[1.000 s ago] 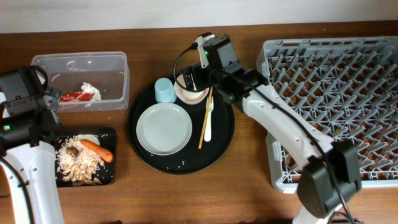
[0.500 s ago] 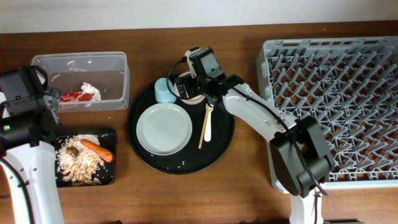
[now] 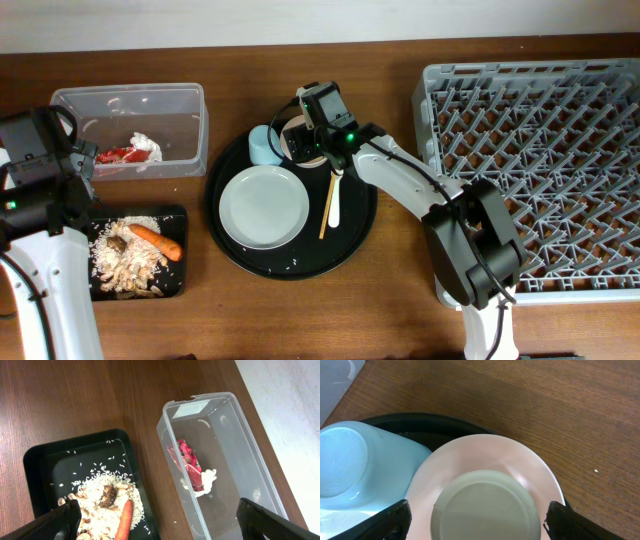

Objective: Sort waste into correct bins and load items into the dishwasher rack
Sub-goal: 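Grasp the white cup with the right gripper and lift it, then carry the white cup right and set it upside down in the rack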

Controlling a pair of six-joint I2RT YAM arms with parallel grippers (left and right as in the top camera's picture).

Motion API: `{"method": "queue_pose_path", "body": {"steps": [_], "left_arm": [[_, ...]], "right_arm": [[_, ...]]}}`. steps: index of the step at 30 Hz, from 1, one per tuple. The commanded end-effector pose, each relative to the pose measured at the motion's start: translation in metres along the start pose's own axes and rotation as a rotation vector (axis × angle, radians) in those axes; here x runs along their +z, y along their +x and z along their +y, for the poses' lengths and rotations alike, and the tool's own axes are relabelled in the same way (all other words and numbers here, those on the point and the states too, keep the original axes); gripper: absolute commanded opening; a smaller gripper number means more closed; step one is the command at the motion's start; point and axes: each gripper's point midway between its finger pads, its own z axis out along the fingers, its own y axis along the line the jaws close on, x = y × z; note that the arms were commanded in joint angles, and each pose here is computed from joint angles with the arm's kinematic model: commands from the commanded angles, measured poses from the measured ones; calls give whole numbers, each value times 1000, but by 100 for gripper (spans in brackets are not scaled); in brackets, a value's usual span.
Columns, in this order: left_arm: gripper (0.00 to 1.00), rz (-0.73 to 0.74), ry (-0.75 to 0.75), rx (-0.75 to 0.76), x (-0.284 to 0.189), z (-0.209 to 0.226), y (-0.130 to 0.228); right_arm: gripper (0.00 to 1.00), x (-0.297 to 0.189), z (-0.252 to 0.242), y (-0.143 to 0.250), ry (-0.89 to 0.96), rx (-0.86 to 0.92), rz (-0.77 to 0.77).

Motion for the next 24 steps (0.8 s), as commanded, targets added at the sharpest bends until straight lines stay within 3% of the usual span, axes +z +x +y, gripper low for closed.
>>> {"method": "queue_pose_path", "body": {"steps": [1, 7, 12, 13, 24], "left_arm": [[99, 0, -7, -12, 2, 2, 0], [99, 0, -7, -11, 2, 2, 0], [99, 0, -7, -12, 2, 2, 0], [99, 0, -7, -11, 2, 2, 0], [99, 0, -7, -11, 2, 2, 0]], "right_arm": [[85, 2, 3, -6, 3, -1, -15], [81, 2, 3, -5, 3, -1, -12], [73, 2, 3, -4, 3, -1, -8], [68, 2, 3, -3, 4, -1, -6], [60, -14, 3, -22, 0, 1, -52]]}}
